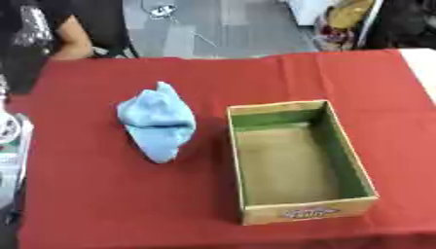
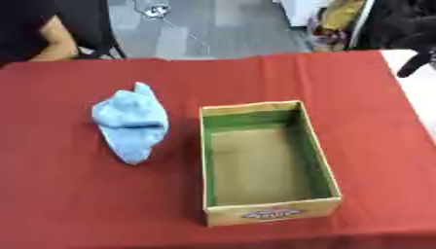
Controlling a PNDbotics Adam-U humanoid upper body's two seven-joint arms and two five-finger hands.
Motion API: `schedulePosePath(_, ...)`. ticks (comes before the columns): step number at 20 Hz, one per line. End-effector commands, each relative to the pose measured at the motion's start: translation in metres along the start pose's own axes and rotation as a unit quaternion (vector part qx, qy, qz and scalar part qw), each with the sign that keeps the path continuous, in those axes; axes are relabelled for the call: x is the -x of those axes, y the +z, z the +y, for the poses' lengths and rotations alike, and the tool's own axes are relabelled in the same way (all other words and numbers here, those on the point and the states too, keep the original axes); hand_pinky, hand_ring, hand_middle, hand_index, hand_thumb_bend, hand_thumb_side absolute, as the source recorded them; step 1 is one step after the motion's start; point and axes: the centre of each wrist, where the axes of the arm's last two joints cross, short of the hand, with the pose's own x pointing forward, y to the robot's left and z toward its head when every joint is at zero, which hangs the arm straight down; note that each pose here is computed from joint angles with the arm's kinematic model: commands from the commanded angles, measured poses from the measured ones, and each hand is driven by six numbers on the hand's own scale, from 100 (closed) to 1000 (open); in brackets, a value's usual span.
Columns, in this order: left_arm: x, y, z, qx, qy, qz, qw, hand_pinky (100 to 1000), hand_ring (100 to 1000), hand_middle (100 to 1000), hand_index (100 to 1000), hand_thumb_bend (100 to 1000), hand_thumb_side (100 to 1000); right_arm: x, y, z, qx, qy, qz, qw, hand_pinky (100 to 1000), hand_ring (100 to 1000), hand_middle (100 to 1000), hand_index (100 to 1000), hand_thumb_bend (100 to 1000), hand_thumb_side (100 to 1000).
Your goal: Pick up objects on the table and place them in the box.
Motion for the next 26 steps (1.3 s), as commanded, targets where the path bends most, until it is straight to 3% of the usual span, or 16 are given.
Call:
schedulePosePath(1, -0.005, -0.007, 0.006, -0.006, -0.005, -0.02, 1.0, 584, 714, 862, 883, 249, 666, -0.006, -0.004, -0.007, -0.01, 0.015, -0.007, 1.0, 537, 759, 803, 962, 100, 675)
schedulePosePath(11, -0.005, -0.008, 0.006, -0.002, -0.008, -0.021, 1.0, 584, 714, 861, 882, 288, 640, -0.006, -0.004, -0.007, -0.009, 0.015, -0.007, 1.0, 537, 759, 803, 962, 100, 674)
schedulePosePath(12, -0.004, -0.009, 0.007, 0.004, -0.015, -0.021, 1.0, 575, 706, 860, 883, 406, 565, -0.006, -0.003, -0.007, -0.009, 0.015, -0.006, 1.0, 536, 758, 803, 962, 100, 675)
schedulePosePath(13, -0.004, -0.01, 0.01, 0.018, -0.027, -0.019, 0.999, 566, 694, 860, 884, 454, 540, -0.006, -0.002, -0.007, -0.008, 0.015, -0.004, 1.0, 536, 758, 803, 962, 100, 675)
schedulePosePath(14, -0.002, -0.014, 0.013, 0.054, -0.052, -0.023, 0.997, 545, 673, 865, 902, 614, 490, -0.006, -0.002, -0.007, -0.01, 0.015, -0.002, 1.0, 535, 758, 803, 962, 100, 676)
schedulePosePath(15, 0.0, -0.019, 0.017, 0.1, -0.086, -0.027, 0.991, 549, 677, 864, 899, 587, 497, -0.006, -0.002, -0.006, -0.011, 0.015, -0.001, 1.0, 535, 758, 803, 962, 100, 679)
schedulePosePath(16, 0.0, -0.025, 0.02, 0.145, -0.119, -0.032, 0.982, 522, 654, 892, 965, 821, 467, -0.006, -0.002, -0.006, -0.013, 0.015, 0.0, 1.0, 535, 758, 803, 962, 100, 675)
schedulePosePath(17, 0.0, -0.033, 0.025, 0.201, -0.162, -0.039, 0.965, 522, 654, 892, 965, 821, 467, -0.006, -0.001, -0.006, -0.015, 0.014, 0.002, 1.0, 535, 758, 803, 962, 100, 675)
schedulePosePath(18, 0.0, -0.041, 0.029, 0.251, -0.205, -0.046, 0.945, 506, 631, 898, 999, 921, 488, -0.006, -0.001, -0.006, -0.017, 0.014, 0.003, 1.0, 535, 758, 803, 962, 100, 676)
schedulePosePath(19, -0.001, -0.052, 0.033, 0.299, -0.252, -0.053, 0.919, 507, 630, 899, 1000, 934, 493, -0.006, -0.001, -0.006, -0.018, 0.013, 0.004, 1.0, 535, 758, 803, 962, 100, 676)
schedulePosePath(20, -0.004, -0.063, 0.036, 0.342, -0.293, -0.059, 0.891, 518, 626, 905, 1000, 957, 574, -0.006, -0.001, -0.006, -0.02, 0.013, 0.004, 1.0, 535, 758, 803, 962, 100, 677)
schedulePosePath(21, -0.005, -0.074, 0.038, 0.382, -0.327, -0.063, 0.862, 510, 623, 903, 1000, 959, 549, -0.006, -0.001, -0.006, -0.021, 0.012, 0.004, 1.0, 535, 758, 803, 962, 100, 677)
schedulePosePath(22, -0.007, -0.083, 0.038, 0.414, -0.351, -0.066, 0.837, 537, 642, 913, 1000, 955, 636, -0.006, -0.002, -0.006, -0.022, 0.011, 0.004, 1.0, 535, 758, 803, 963, 100, 677)
schedulePosePath(23, -0.008, -0.092, 0.037, 0.445, -0.369, -0.069, 0.813, 540, 645, 913, 1000, 941, 605, -0.006, -0.002, -0.005, -0.024, 0.01, 0.003, 1.0, 535, 758, 803, 963, 100, 678)
schedulePosePath(24, -0.008, -0.1, 0.035, 0.471, -0.38, -0.071, 0.793, 548, 651, 914, 1000, 955, 693, -0.006, -0.003, -0.005, -0.025, 0.009, 0.002, 1.0, 535, 758, 803, 963, 100, 678)
schedulePosePath(26, -0.006, -0.112, 0.027, 0.508, -0.387, -0.07, 0.766, 547, 653, 917, 1000, 960, 726, -0.006, -0.003, -0.005, -0.026, 0.007, 0.001, 1.0, 535, 758, 803, 963, 100, 678)
